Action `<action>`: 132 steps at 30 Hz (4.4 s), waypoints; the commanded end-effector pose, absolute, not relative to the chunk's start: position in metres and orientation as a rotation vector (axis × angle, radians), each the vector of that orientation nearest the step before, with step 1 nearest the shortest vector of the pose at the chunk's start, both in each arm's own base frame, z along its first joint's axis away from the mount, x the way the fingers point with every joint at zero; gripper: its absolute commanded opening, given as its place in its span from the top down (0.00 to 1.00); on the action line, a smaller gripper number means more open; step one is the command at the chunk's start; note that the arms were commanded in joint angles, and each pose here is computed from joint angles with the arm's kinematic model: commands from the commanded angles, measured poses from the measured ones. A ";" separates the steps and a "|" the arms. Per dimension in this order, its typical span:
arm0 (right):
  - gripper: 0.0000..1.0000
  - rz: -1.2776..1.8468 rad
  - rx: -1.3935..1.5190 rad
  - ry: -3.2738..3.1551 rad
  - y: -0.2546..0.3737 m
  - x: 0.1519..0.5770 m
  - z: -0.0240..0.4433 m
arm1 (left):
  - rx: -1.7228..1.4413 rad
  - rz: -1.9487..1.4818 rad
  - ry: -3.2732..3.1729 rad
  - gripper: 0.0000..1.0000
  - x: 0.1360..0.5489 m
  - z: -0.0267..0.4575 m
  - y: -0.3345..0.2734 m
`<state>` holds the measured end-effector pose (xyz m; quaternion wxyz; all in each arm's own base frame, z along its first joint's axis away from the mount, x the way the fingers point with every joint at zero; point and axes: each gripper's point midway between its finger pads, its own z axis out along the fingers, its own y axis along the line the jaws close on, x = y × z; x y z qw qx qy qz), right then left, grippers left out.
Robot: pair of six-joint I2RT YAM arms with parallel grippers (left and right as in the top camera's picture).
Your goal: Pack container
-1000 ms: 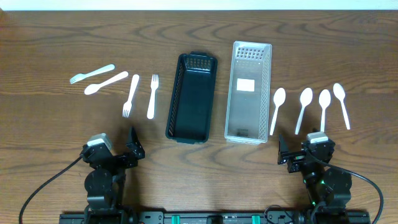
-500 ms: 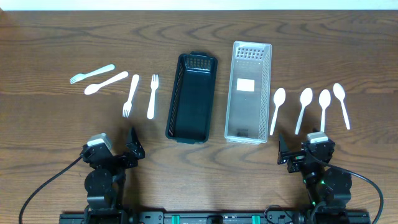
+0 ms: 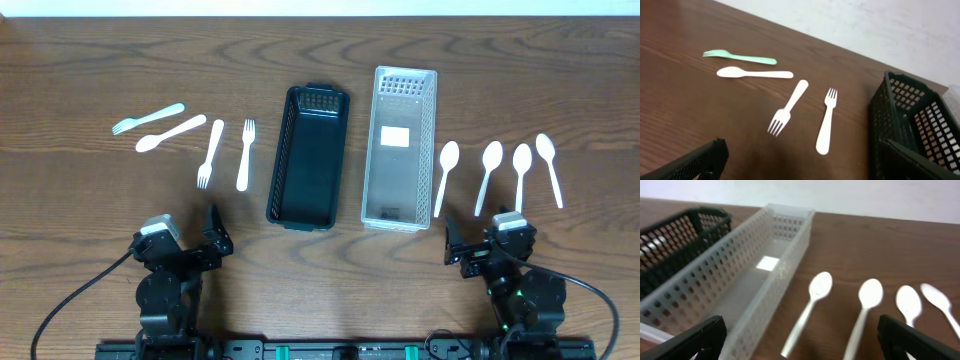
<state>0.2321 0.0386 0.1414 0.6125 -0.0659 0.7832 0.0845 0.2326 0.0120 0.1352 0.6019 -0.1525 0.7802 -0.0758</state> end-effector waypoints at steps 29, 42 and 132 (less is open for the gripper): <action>0.01 0.194 0.028 2.600 0.013 0.371 0.187 | -0.192 -0.244 2.428 0.02 0.315 0.183 -0.017; 0.24 0.142 0.489 2.903 -0.055 0.361 0.085 | -0.366 -0.161 2.561 0.02 0.329 0.167 0.036; 0.58 -0.161 0.217 2.476 -0.017 0.406 0.208 | -0.378 -0.159 2.559 0.02 0.329 0.167 0.039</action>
